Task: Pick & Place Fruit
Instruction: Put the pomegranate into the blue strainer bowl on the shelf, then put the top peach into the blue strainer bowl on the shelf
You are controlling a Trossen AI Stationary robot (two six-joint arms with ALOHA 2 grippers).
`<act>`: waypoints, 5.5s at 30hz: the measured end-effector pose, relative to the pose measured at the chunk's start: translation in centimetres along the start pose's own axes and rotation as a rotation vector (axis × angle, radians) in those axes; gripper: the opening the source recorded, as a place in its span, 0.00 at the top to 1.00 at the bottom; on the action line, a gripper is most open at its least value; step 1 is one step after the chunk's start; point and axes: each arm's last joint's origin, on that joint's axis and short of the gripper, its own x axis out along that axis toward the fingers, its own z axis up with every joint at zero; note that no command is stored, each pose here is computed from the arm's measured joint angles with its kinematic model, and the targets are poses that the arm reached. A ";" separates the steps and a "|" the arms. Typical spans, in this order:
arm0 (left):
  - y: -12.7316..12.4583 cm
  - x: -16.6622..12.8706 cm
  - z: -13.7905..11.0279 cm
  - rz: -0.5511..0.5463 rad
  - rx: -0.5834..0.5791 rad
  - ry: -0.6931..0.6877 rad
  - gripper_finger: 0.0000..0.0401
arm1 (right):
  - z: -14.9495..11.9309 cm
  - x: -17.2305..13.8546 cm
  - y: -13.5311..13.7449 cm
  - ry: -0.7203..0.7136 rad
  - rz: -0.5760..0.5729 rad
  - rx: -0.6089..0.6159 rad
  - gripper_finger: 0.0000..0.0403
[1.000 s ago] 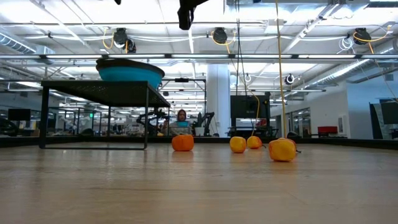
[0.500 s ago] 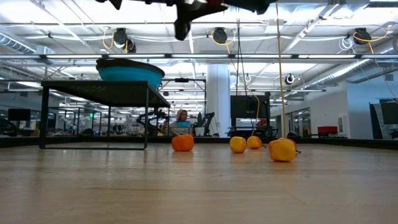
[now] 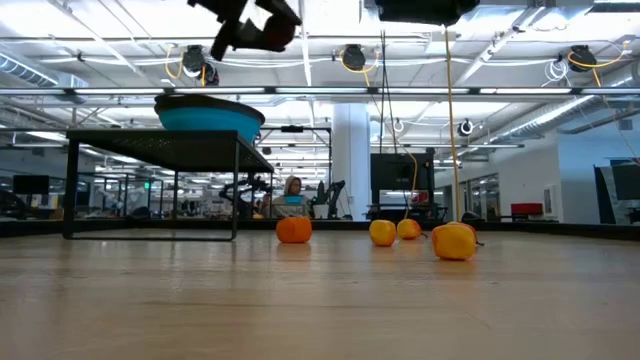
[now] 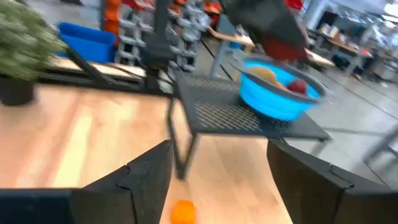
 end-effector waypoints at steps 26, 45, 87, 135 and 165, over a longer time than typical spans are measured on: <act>12.0 -1.5 3.6 0.573 -0.061 0.011 0.43 | 0.9 -4.1 -8.0 0.018 0.165 0.126 0.99; 14.9 -2.4 3.2 0.730 -0.018 0.134 0.43 | 1.4 -5.3 -9.9 -0.026 0.089 0.148 1.00; 7.7 -5.8 8.7 0.350 0.191 -0.036 0.32 | 0.5 -5.3 -9.7 0.066 0.111 0.120 1.00; 3.7 -14.0 -2.0 -0.264 0.286 -0.131 0.95 | -9.2 5.5 -8.4 0.564 0.375 -0.322 0.61; 5.9 -16.8 -3.2 -0.328 0.353 -0.116 0.95 | -16.8 9.8 -9.9 0.798 0.421 -0.261 0.37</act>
